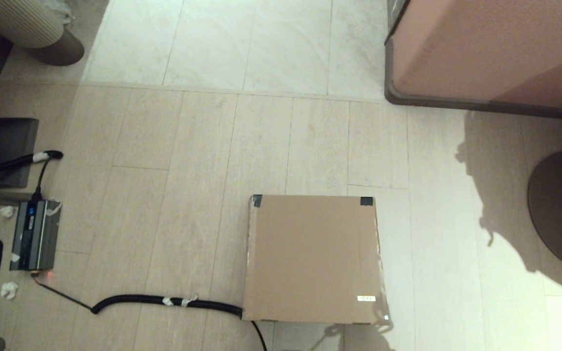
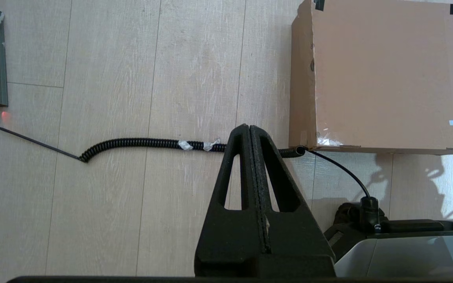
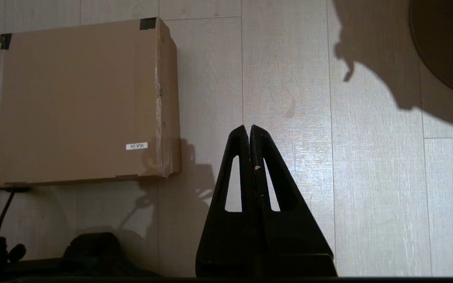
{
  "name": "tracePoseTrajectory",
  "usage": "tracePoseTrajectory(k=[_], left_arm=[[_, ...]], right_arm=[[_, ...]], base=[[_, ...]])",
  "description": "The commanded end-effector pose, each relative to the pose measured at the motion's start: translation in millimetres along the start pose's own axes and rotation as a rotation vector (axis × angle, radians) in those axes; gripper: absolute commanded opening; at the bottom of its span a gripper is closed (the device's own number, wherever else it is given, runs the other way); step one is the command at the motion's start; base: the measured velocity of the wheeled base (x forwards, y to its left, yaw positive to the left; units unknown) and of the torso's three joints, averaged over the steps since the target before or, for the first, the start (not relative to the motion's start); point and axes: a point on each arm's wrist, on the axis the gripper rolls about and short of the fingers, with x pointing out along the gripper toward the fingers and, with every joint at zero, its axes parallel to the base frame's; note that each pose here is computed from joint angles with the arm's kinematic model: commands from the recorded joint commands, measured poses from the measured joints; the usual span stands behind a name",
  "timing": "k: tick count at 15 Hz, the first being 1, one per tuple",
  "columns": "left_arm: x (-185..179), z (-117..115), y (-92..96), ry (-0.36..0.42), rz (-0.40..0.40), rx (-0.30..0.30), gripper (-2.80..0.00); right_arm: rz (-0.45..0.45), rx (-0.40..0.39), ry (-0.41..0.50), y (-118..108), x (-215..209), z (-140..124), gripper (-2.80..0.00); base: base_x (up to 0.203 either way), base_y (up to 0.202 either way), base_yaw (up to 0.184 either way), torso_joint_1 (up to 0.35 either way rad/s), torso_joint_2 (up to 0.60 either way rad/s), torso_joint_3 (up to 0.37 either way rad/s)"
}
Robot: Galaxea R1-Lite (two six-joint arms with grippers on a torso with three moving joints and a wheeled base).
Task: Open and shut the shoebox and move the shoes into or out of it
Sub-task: Open the shoe box
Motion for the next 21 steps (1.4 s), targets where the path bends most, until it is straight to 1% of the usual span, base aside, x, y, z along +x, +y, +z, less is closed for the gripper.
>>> tracePoseTrajectory(k=[1,3,5,7,9,10,11,12,13,14,15,16,17,18,19,20,21], left_arm=[[0,0,0.0,0.0,0.0,0.0,-2.8],[0,0,0.0,0.0,0.0,0.0,-2.8],[0,0,0.0,0.002,0.0,0.001,-2.8],[0,0,0.0,0.001,0.0,0.001,-2.8],[-1,2,0.0,-0.013,0.003,-0.009,-2.8],[-4,14,-1.0,-0.058,-0.012,-0.009,-2.8],[-9,36,-2.9,-0.111,-0.05,-0.008,-2.8],[-11,61,-5.2,-0.138,-0.097,-0.019,-2.8],[-9,90,-7.6,-0.136,-0.142,-0.06,-2.8],[3,114,-9.8,-0.082,-0.192,-0.137,-2.8],[21,132,-11.9,-0.004,-0.239,-0.251,-2.8],[41,145,-13.9,0.076,-0.276,-0.366,-2.8],[65,151,-15.9,0.172,-0.303,-0.452,-2.8],[90,151,-17.8,0.263,-0.321,-0.514,-2.8],[118,148,-19.6,0.349,-0.334,-0.563,-2.8],[146,140,-21.2,0.43,-0.343,-0.603,-2.8],[172,130,-22.5,0.494,-0.35,-0.634,-2.8]], right_arm=[[0.007,-0.021,0.001,0,0,0,-2.8],[0.011,-0.049,0.003,0,0,0,-2.8],[0.02,-0.05,0.005,0,0,0,-2.8],[0.018,-0.028,0.003,0,0,0,-2.8],[-0.005,0.006,-0.007,0,-1,2,-2.8],[-0.005,-0.004,-0.034,1,-3,13,-2.8],[-0.003,-0.002,-0.053,4,-6,31,-2.8],[-0.002,0.019,-0.048,7,-5,53,-2.8],[-0.002,0.069,-0.016,10,2,76,-2.8],[-0.005,0.135,0.063,13,18,95,-2.8],[-0.005,0.204,0.164,16,41,108,-2.8],[-0.001,0.267,0.263,19,65,115,-2.8],[0.008,0.325,0.363,21,92,118,-2.8],[0.021,0.375,0.449,23,118,117,-2.8],[0.043,0.419,0.525,25,144,112,-2.8],[0.073,0.459,0.584,26,170,105,-2.8],[0.106,0.491,0.627,26,194,96,-2.8]], base=[[0.0,0.0,0.0,0.0,0.0,0.0],[0.0,0.0,0.0,0.0,0.0,0.0],[0.0,0.0,0.0,0.0,0.0,0.0],[0.0,0.0,0.0,0.0,0.0,0.0],[0.0,0.0,0.0,0.0,0.0,0.0],[0.0,0.0,0.0,0.0,0.0,0.0],[0.0,0.0,0.0,0.0,0.0,0.0],[0.0,0.0,0.0,0.0,0.0,0.0],[0.0,0.0,0.0,0.0,0.0,0.0],[0.0,0.0,0.0,0.0,0.0,0.0],[0.0,0.0,0.0,0.0,0.0,0.0],[0.0,0.0,0.0,0.0,0.0,0.0],[0.0,0.0,0.0,0.0,0.0,0.0],[0.0,0.0,0.0,0.0,0.0,0.0],[0.0,0.0,0.0,0.0,0.0,0.0],[0.0,0.0,0.0,0.0,0.0,0.0],[0.0,0.0,0.0,0.0,0.0,0.0]])
